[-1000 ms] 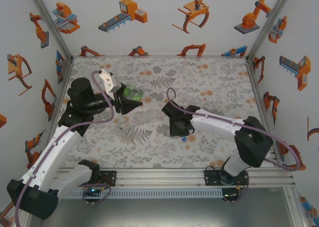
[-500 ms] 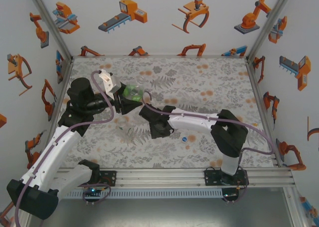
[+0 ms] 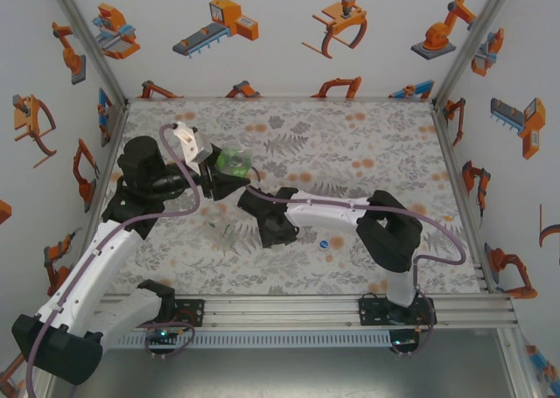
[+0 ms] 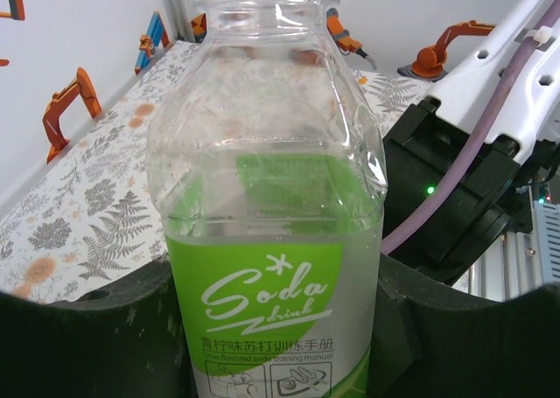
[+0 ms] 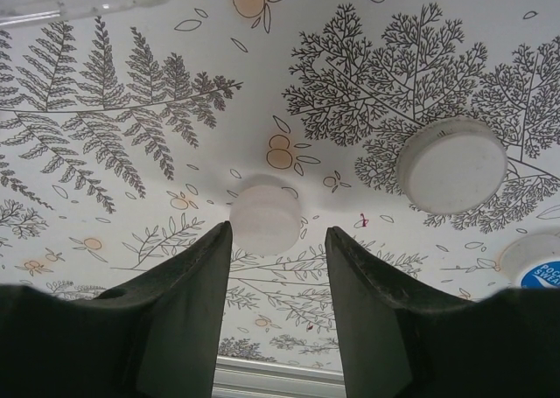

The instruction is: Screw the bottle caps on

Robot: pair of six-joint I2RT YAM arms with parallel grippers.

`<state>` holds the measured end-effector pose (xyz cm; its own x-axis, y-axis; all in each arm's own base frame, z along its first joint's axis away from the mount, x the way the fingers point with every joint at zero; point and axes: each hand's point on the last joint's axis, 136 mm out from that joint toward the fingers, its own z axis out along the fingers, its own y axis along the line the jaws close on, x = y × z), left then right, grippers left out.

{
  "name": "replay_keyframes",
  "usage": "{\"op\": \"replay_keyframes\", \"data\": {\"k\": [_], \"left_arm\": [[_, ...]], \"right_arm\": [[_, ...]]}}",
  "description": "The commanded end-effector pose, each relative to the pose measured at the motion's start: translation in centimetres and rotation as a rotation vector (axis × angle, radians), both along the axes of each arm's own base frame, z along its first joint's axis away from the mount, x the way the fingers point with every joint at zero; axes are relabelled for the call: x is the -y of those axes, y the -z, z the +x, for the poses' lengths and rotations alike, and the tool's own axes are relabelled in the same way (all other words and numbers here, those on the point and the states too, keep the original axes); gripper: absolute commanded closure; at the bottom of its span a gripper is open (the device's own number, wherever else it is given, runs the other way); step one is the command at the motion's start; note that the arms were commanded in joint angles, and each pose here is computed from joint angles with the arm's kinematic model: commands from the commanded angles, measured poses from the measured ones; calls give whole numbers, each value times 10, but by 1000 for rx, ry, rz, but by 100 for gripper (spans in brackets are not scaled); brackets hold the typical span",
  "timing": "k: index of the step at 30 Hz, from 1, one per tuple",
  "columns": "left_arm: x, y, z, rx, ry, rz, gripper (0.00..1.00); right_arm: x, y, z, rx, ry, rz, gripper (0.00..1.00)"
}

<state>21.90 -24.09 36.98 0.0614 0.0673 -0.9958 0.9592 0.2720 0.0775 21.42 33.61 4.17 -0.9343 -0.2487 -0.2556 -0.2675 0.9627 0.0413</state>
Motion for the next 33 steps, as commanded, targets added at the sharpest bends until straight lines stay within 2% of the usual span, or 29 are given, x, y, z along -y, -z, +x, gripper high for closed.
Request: {"op": "replay_keyframes", "data": {"k": [1, 33], "left_arm": [[-1, -6, -4, 18, 18, -23, 100], [2, -2, -1, -3, 27, -21, 100]], "right_arm": [[-5, -6, 1, 4, -21, 0, 52], [-8, 19, -4, -39, -33, -21, 54]]}}
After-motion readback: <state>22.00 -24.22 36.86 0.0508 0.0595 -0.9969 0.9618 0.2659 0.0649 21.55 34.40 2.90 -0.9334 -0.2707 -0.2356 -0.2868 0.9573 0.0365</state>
